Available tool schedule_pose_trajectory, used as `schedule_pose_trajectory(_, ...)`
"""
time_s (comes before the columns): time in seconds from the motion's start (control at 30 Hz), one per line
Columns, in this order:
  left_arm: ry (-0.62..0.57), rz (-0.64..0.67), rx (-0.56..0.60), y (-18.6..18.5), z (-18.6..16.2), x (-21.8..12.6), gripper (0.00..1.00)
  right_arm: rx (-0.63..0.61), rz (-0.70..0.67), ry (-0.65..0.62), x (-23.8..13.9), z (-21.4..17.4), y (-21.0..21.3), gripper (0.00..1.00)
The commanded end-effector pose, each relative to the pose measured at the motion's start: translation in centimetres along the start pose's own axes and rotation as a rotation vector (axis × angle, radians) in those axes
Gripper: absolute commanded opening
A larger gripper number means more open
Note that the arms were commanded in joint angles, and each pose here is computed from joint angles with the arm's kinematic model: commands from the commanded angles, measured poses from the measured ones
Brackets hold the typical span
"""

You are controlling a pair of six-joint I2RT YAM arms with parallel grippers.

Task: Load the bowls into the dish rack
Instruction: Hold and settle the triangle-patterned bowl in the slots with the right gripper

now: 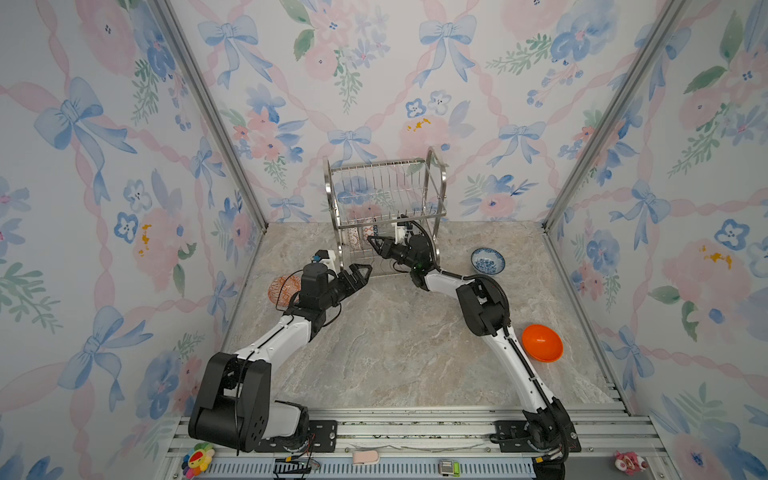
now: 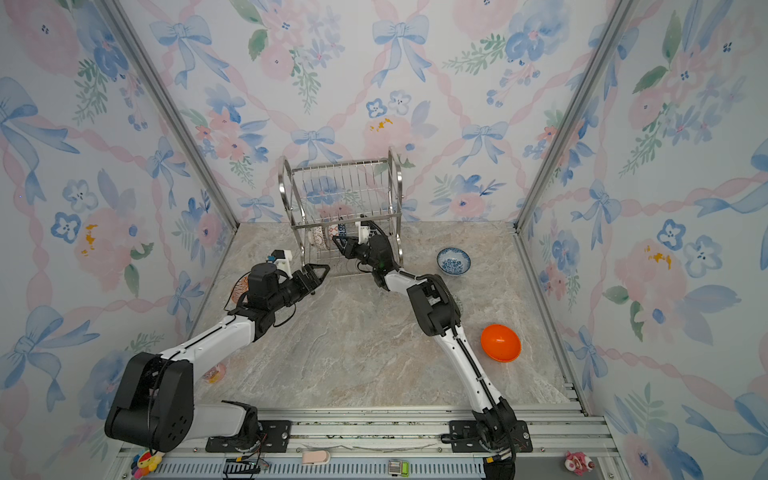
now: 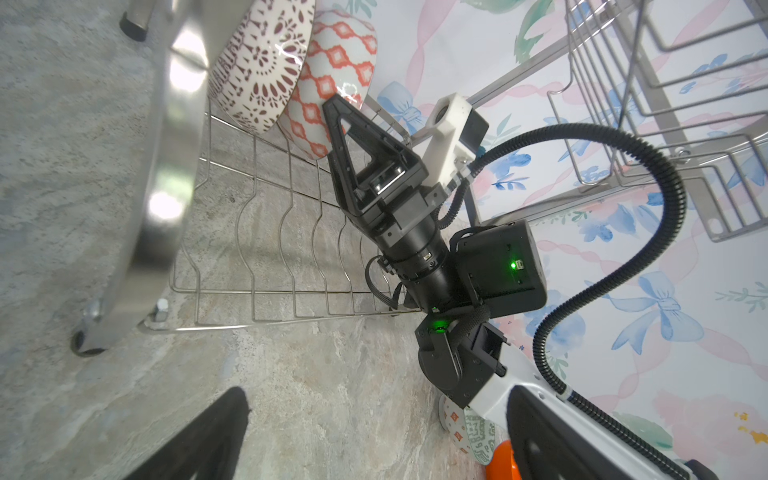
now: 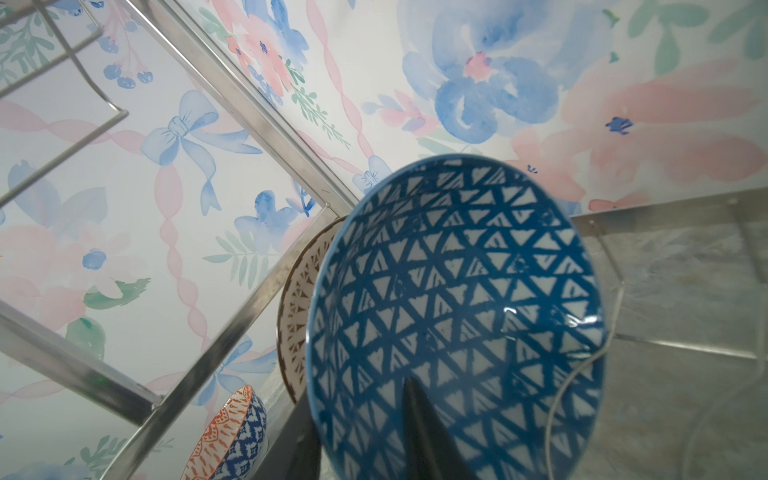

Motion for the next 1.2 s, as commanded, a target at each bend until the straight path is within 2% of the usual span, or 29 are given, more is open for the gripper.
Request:
schedule_pose_trajectory(0.0,-0.027,-0.012,0.018,-0.7,1.0,0.1,0.98,-0.028,0.013,-0.050,-0.6,2.8,1.7,0.34)
schedule_pose_trajectory(1.17,-0.028,-0.010,0.021,-0.8,0.9,0.1,0.98,-0.013,0.002,-0.110,-2.1,3.5,1.4,0.31)
Point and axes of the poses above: each gripper's point midway between its finger pads, its own x axis out along the fingers, its own y axis along the line the jaws close on, z = x × y, the point moved 2 cm from there along -x, back along the fingers, and after that the axes turned 12 degrees about x, right-handed, at the moved point
